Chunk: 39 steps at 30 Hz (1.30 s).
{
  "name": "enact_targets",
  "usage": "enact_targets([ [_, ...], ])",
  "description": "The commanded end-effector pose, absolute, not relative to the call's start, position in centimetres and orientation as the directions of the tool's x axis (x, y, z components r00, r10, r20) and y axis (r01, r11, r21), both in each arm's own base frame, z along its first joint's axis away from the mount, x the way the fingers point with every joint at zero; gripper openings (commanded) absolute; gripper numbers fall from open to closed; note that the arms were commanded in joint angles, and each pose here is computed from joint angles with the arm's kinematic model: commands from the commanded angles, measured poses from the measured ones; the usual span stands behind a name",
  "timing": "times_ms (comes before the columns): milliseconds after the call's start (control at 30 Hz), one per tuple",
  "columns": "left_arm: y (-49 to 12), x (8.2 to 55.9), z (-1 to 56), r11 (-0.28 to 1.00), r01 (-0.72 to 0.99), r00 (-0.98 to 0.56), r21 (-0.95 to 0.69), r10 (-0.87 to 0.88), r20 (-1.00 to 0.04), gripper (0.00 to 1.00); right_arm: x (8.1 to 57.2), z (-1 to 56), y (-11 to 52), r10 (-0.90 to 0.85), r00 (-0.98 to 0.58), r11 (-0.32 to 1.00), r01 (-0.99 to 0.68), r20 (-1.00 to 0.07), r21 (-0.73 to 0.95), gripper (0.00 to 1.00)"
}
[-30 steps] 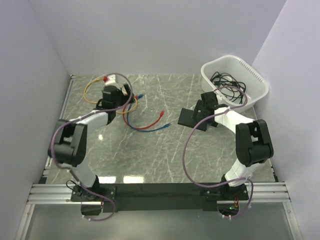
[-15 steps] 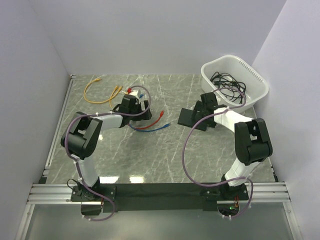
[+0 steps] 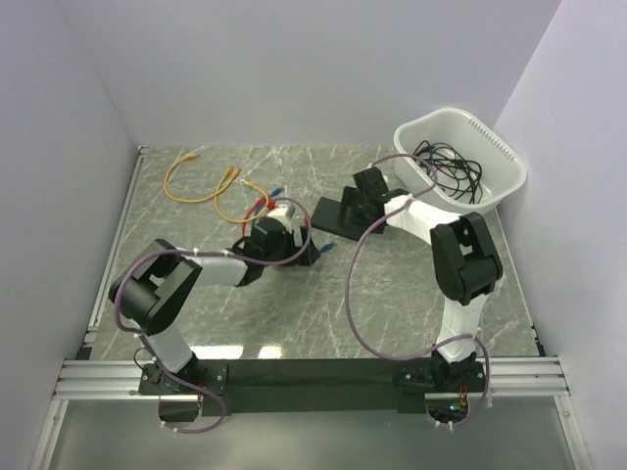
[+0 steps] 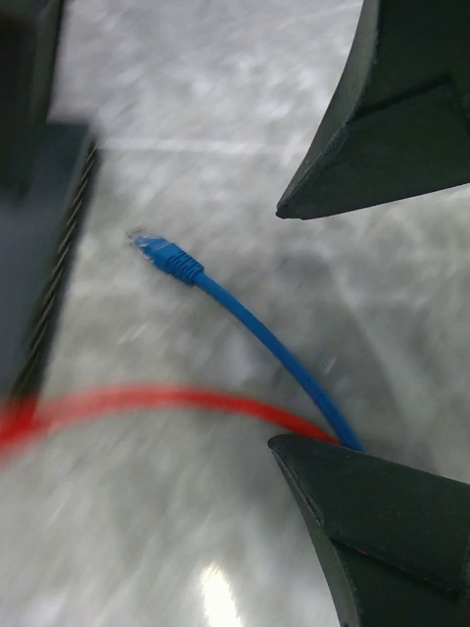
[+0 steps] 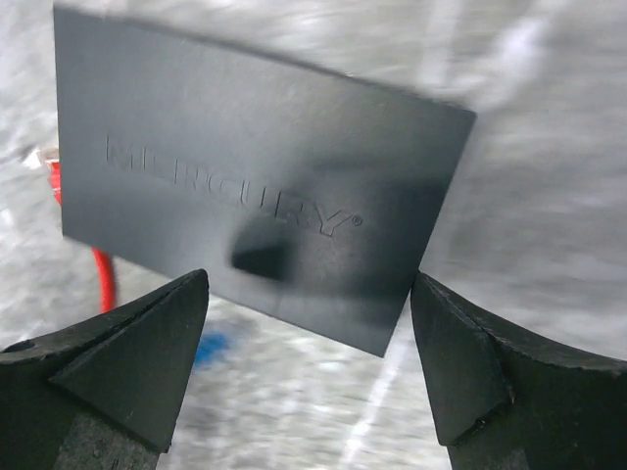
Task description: Insert the plug into the switch port
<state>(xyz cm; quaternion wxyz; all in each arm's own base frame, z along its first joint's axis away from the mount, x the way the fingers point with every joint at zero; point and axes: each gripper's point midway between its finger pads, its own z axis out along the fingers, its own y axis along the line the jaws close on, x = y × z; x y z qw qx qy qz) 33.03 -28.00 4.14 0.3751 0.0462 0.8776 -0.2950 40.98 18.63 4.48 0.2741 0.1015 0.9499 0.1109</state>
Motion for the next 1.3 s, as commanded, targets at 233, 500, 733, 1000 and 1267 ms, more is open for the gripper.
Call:
enact_targets([
  [233,-30.8,20.5,0.9,0.792,0.240,-0.873,-0.561,-0.076,-0.481,0.99,42.6,6.0,24.6,0.164,-0.833,0.960,0.012,-0.528,0.280,0.89],
  [500,-33.2,17.9,3.5,0.795,0.293,-0.857,-0.531,-0.028,-0.514,0.99,44.0,5.8,25.5,0.087,-0.833,0.974,-0.045,-0.546,0.223,0.89],
  [733,-29.3,21.2,10.7,0.850,0.280,-0.709,-0.446,-0.130,-0.693,0.99,45.3,9.6,24.4,0.145,-0.774,0.965,-0.027,-0.616,0.261,0.91],
  [1000,-25.9,28.9,16.0,0.856,0.262,-0.597,-0.446,-0.219,-0.771,0.99,40.4,11.0,21.6,0.155,-0.753,0.973,0.003,-0.639,0.232,0.90],
  [1267,-23.5,35.8,17.5,0.851,0.195,-0.508,-0.488,-0.338,-0.792,0.99,33.5,9.6,23.5,0.046,-0.766,0.977,-0.098,-0.641,0.188,0.70],
])
